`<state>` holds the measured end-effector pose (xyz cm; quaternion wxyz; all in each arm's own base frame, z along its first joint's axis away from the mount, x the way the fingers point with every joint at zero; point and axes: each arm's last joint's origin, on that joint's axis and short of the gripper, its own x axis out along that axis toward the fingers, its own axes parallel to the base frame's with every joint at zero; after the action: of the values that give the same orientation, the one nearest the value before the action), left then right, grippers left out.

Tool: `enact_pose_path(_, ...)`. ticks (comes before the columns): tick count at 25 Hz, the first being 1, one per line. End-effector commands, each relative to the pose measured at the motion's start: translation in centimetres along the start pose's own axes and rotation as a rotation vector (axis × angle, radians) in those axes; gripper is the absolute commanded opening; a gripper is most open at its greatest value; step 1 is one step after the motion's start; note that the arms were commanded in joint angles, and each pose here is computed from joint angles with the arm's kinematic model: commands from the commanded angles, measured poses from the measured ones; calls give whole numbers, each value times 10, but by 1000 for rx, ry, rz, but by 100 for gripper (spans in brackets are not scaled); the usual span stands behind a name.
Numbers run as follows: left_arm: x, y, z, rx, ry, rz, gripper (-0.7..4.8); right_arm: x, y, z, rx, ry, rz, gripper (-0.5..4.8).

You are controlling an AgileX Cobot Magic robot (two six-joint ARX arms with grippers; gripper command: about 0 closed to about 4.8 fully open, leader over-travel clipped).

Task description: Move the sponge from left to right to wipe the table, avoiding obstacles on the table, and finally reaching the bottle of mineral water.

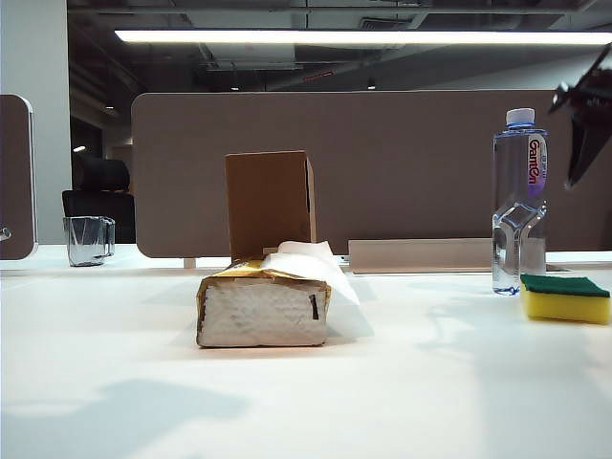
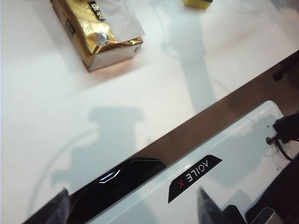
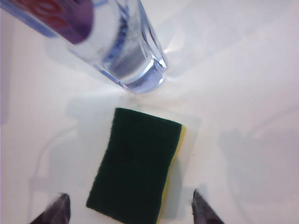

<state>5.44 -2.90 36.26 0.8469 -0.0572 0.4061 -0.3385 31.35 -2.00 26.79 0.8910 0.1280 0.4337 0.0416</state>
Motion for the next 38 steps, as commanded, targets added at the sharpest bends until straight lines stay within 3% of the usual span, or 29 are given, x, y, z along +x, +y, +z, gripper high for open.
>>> enact_pose_path(1, -1, 0, 1, 13, -13, 25, 349, -22, 6, 1, -27, -42, 34, 337)
enact_pose_path(4, -1, 0, 4, 24, -35, 26, 349, -39, 10, -2, -49, -57, 35, 337)
enact_pose_path(11, -2, 5, 10, 81, -95, 222, 349, -74, 18, -11, -102, -107, 39, 334)
enact_pose_path(19, -4, 9, 16, 115, -150, 358, 349, -100, 22, -26, -125, -178, 44, 331)
enact_pose_path(28, -7, 13, 17, 123, -163, 537, 346, -112, 22, -49, -133, -204, 47, 313)
enact_pose_path(38, -9, 16, 20, 142, -190, 637, 335, -126, 22, -78, -142, -233, 54, 312)
